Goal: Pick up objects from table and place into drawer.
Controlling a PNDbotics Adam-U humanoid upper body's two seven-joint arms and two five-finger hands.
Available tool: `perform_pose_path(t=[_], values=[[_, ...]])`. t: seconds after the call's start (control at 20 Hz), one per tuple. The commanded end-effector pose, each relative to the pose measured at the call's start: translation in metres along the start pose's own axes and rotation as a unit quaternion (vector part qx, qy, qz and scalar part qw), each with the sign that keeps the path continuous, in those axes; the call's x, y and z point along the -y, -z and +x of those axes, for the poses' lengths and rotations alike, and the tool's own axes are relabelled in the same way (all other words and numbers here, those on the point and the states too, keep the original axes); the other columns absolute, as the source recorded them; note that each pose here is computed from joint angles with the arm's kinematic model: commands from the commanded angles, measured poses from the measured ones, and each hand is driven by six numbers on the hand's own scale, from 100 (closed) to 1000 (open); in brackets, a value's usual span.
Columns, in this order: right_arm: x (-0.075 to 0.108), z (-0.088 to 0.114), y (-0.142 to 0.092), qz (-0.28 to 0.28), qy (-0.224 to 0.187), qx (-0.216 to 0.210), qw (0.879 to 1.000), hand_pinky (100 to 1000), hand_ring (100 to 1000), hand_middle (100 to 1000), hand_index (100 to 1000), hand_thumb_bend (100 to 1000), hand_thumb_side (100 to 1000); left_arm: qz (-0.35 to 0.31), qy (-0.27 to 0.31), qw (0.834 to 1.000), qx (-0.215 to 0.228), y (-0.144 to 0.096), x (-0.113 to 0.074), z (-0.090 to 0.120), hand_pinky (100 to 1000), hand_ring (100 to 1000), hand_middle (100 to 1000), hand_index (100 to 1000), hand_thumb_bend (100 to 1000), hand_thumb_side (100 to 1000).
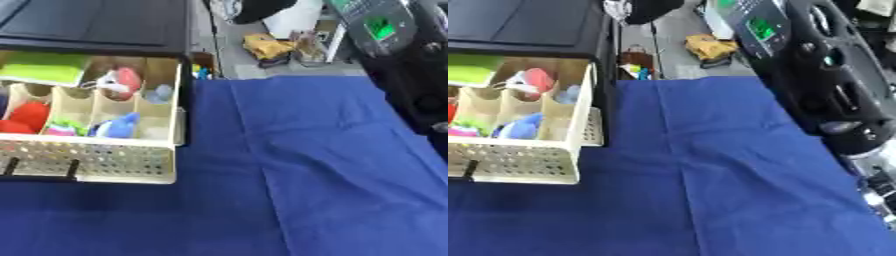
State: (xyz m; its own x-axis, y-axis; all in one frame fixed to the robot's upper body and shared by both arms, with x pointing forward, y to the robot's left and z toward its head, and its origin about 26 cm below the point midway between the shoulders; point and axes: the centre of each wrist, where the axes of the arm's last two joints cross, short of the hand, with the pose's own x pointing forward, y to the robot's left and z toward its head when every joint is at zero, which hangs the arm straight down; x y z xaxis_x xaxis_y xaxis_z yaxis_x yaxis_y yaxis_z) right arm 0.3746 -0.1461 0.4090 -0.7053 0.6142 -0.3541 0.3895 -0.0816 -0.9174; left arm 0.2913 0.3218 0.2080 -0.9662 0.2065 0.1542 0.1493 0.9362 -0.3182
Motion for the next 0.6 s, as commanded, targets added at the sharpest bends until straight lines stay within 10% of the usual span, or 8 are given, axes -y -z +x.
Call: perform_pose_path(t=[0.05, 0.6], values=[[0.011, 0.007, 0.007, -0.011, 0.002, 0.016, 1.000, 634, 669, 348, 547, 100, 403, -0.017, -0.005, 1.000, 0.007, 0.009, 0.004, 0.002, 512, 686, 721, 823, 100, 1000], [0.001, 0.032, 0.031, 0.014, 0.022, 0.072, 0.997, 649, 692, 375, 566, 100, 485, -0.017, -0.012, 1.000, 0.008, 0.010, 0.007, 0.000, 512, 688, 722, 823, 100, 1000]])
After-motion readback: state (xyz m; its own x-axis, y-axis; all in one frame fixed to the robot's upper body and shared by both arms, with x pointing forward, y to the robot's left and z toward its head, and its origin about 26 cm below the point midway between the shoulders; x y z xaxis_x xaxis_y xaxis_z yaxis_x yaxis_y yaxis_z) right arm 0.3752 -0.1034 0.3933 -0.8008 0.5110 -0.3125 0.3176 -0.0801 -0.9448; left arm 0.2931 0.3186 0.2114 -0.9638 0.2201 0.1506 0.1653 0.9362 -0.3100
